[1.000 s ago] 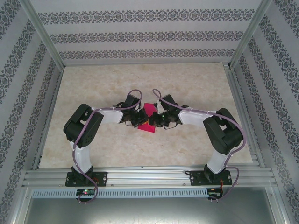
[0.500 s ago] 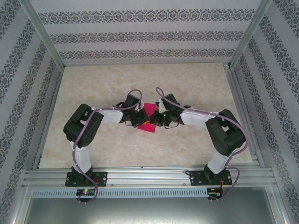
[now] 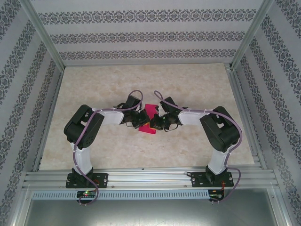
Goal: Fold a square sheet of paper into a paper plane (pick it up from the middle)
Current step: Fold the triangle a second time at the center of the table.
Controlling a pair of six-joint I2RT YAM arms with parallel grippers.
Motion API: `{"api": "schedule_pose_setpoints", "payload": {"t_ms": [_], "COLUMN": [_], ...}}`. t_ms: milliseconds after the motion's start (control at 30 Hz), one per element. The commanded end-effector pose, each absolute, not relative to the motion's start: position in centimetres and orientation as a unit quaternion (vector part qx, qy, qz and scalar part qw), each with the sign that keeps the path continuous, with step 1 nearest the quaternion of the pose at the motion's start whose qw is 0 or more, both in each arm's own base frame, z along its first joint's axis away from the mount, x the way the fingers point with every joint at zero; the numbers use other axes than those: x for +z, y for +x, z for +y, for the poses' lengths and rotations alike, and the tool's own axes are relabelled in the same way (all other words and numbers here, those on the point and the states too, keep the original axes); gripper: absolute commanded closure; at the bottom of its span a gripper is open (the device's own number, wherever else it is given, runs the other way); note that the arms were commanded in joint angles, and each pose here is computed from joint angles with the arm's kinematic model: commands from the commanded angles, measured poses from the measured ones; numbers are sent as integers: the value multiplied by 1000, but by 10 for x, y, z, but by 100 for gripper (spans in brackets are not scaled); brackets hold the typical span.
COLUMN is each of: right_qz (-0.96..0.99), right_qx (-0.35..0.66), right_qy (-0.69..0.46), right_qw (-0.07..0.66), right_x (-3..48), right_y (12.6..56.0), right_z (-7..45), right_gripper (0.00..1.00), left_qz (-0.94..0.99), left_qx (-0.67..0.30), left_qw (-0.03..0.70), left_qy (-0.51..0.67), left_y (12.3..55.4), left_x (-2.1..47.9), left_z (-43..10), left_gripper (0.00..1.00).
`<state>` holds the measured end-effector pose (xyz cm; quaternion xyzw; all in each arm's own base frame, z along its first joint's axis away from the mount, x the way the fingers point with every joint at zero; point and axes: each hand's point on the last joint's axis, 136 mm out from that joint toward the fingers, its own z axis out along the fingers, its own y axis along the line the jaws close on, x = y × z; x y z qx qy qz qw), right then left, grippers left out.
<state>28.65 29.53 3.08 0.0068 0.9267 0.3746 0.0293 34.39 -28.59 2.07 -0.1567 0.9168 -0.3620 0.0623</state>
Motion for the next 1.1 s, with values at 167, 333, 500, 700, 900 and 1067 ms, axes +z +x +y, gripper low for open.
{"api": "schedule_pose_setpoints", "payload": {"t_ms": [167,333,500,700,900,1067], "right_qz": [927,924,931,935,942,952], "right_qx": [376,382,365,354,335,306], "right_qy": [13,15,17,16,16,14], "right_qw": [6,-5,-12,-19,-19,-23], "right_x": [19,16,9,5,1,-1], "right_y": [276,272,267,260,254,243], "right_z": [297,297,289,283,273,261], "right_gripper": [91,91,90,89,88,88], "left_qz": [933,932,933,932,933,934], "left_qx": [-317,-318,-314,-312,-307,-301], "left_qw": [32,31,31,32,32,32], "left_qy": [-169,-171,-175,-181,-186,-188], "left_y": [329,329,328,327,326,325], "left_x": [-5,-6,-7,-10,-13,-16], "left_z": [-271,-271,-269,-267,-265,-262], "left_gripper": [100,100,100,100,100,100]}}
